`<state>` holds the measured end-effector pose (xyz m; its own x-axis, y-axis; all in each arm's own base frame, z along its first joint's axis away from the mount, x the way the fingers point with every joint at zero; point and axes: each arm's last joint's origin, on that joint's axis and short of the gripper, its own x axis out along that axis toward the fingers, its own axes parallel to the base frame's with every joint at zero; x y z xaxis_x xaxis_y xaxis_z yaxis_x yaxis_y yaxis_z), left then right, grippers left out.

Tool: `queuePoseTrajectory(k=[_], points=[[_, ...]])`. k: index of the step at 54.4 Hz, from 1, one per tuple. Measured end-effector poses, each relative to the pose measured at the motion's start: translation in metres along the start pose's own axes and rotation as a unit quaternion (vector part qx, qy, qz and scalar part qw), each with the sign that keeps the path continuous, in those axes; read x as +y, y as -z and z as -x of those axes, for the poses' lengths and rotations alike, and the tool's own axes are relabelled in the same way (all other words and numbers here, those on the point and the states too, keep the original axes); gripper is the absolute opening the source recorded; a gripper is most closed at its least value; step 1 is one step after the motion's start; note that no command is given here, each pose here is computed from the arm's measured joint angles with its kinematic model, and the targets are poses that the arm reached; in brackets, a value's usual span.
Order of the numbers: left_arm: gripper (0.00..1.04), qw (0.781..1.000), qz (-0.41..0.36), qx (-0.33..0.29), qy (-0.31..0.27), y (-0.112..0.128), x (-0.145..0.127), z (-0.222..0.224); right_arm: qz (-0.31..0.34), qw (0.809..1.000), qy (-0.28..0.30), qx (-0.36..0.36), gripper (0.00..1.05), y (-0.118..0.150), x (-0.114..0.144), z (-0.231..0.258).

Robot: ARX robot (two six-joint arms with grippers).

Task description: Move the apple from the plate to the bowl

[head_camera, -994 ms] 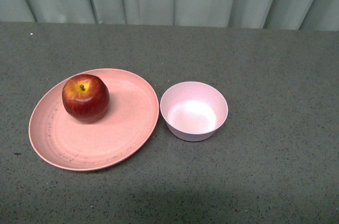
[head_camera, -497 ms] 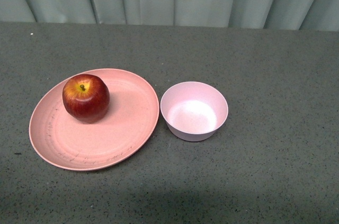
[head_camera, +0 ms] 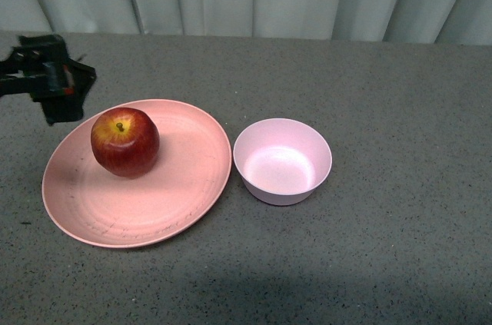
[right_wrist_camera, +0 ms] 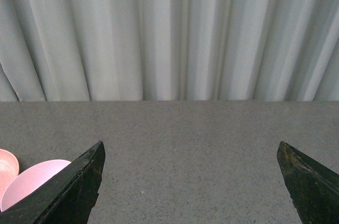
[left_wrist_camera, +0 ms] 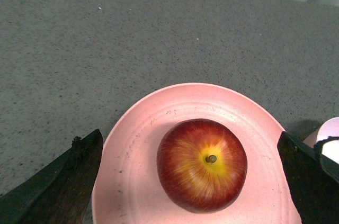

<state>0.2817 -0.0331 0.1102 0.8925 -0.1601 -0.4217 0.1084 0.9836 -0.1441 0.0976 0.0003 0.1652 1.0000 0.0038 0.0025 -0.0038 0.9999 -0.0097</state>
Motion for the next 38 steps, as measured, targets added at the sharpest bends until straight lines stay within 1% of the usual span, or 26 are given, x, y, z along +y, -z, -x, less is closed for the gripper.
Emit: queuePoseTrajectory(k=[18, 24, 29, 38], points=[[0.98, 0.999, -0.024, 0.04, 0.002, 0.009, -0.009, -0.044, 0.0, 1.0, 0.0, 0.0, 0.95, 0.0, 0.0, 0.0], [0.98, 0.998, -0.03, 0.055, 0.004, 0.013, -0.009, -0.048, 0.0, 1.0, 0.0, 0.0, 0.95, 0.0, 0.0, 0.0], [0.98, 0.997, -0.036, 0.065, 0.022, 0.017, -0.01, -0.05, 0.0, 1.0, 0.0, 0.0, 0.95, 0.0, 0.0, 0.0], [0.98, 0.995, -0.042, 0.089, 0.026, 0.024, -0.009, -0.053, 0.0, 1.0, 0.0, 0.0, 0.95, 0.0, 0.0, 0.0]])
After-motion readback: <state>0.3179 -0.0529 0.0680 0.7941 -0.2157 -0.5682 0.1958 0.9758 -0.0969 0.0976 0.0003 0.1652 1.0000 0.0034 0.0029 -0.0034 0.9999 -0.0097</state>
